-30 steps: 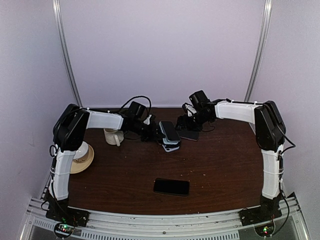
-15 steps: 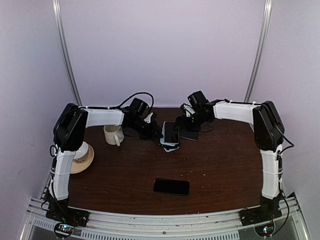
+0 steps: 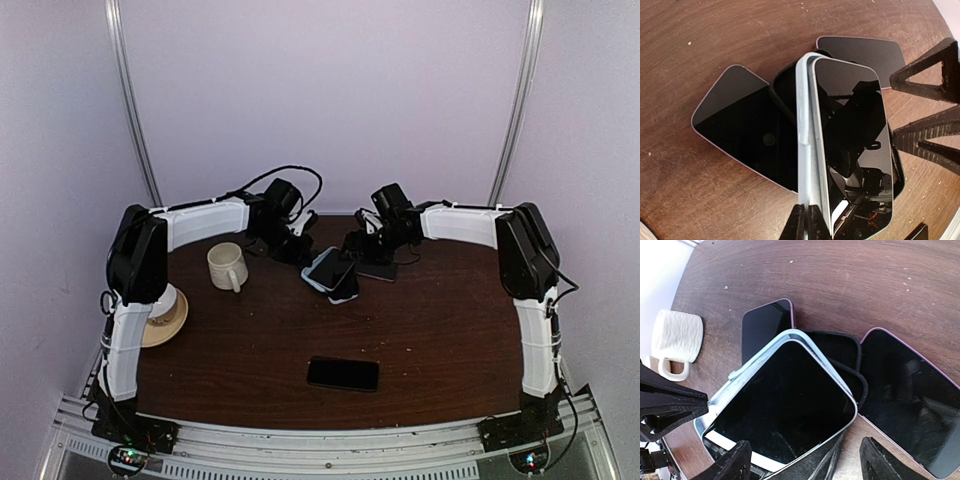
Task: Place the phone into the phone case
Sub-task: Adjust the phone case on the phone.
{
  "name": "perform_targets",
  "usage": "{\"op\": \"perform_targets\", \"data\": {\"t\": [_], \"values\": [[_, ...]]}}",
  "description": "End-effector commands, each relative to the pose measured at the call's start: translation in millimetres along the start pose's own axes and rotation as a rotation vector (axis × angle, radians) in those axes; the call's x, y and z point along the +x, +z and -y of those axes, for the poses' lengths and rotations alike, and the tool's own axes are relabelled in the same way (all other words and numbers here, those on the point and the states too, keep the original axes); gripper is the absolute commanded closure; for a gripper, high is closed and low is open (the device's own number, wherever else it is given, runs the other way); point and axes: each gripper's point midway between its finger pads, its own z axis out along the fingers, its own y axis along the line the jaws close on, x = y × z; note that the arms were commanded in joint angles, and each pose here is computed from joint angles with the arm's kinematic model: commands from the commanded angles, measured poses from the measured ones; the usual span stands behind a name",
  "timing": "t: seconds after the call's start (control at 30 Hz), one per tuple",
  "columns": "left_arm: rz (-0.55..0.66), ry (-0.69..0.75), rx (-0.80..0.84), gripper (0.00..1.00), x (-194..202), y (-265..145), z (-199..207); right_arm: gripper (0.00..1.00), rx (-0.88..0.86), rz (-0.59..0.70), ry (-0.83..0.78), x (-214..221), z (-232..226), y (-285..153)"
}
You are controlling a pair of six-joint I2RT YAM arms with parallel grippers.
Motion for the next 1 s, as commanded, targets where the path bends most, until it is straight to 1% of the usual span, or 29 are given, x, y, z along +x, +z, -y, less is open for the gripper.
{"op": "perform_targets", "data": {"t": [0.0,0.3,0.4,0.47,0.6,0.77,0.87,0.97], "values": [[0.043,0.09,-0.005,1.0,-17,-17,7,0.21,-0.058,0.021,0.007,-8,-15,1],[0.007,-0.011,0.143,1.0,-5,-7,17,0.22,-0.07,0.025,0.038,-4,-16,-3],[0.006,-0.042,0.183,0.85,-5,-7,18,0.22,-0.07,0.014,0.052,1,-13,2],[0.002,-0.059,0.203,0.78,-3,-6,18,0.23,-0.068,0.004,0.066,5,-10,5],[-0.02,-0.081,0.241,0.71,3,-3,20,0.24,-0.078,0.0,0.079,8,-10,9],[-0.048,-0.112,0.259,0.61,12,7,14,0.25,-0.082,-0.003,0.079,9,-12,11],[-0.068,-0.145,0.286,0.6,17,12,11,0.26,-0.085,-0.003,0.077,9,-13,12],[-0.072,-0.143,0.289,0.58,18,13,11,0.26,-0.086,-0.004,0.076,9,-14,11]]}}
